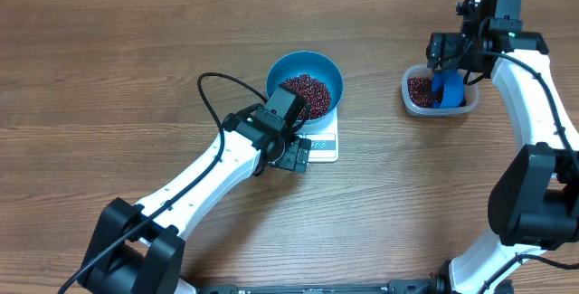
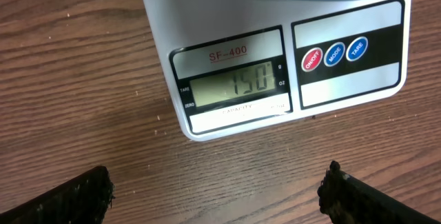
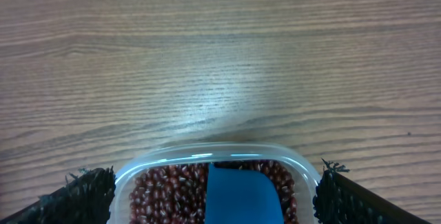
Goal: Scoop item into bowl and weigh 150g on scale
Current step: 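Lower the scoop into the bean tub with the right gripper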
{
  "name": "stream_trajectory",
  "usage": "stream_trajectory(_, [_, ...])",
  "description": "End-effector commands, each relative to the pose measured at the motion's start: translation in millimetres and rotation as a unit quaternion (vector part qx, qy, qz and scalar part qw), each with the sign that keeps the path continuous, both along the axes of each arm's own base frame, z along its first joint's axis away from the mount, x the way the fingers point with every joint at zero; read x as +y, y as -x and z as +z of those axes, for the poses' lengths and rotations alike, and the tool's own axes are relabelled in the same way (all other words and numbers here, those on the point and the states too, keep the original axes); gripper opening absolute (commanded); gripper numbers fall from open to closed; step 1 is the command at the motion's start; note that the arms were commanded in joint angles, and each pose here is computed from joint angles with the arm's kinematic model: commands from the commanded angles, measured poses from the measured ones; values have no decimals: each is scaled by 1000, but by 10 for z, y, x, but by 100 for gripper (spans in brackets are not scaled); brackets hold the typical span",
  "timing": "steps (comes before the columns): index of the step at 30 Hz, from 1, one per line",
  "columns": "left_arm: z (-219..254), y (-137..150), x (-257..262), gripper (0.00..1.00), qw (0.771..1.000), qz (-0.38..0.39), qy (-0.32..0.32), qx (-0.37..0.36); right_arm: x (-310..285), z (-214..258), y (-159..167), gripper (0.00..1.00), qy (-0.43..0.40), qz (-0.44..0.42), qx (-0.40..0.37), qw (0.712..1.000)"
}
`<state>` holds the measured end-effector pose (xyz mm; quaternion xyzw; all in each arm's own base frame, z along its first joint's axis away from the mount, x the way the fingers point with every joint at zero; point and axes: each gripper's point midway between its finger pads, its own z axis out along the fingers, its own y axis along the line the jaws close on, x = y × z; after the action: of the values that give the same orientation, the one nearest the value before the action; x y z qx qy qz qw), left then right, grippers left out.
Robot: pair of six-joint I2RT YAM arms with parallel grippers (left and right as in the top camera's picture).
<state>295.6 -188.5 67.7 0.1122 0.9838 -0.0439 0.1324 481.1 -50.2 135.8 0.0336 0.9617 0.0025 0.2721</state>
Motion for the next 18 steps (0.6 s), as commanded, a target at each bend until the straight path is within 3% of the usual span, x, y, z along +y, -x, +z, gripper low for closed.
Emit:
stream_trajectory(1, [41,-65,-13,100,1000,-9,-5,-12,20,480,-143,94,-3,2,-51,999])
stream_trajectory(6, [40,-65,-13,100,1000,-9,-6,-12,37,608,-2,87,-7,1,-21,1000])
stream_trajectory(13, [41,-65,-13,100,1000,-9,-5,-12,142,346,394,83,-33,8,72,997])
stream_trajectory(18, [40,-65,-13,100,1000,-9,-6,-12,-7,194,437,59,-12,-11,87,996])
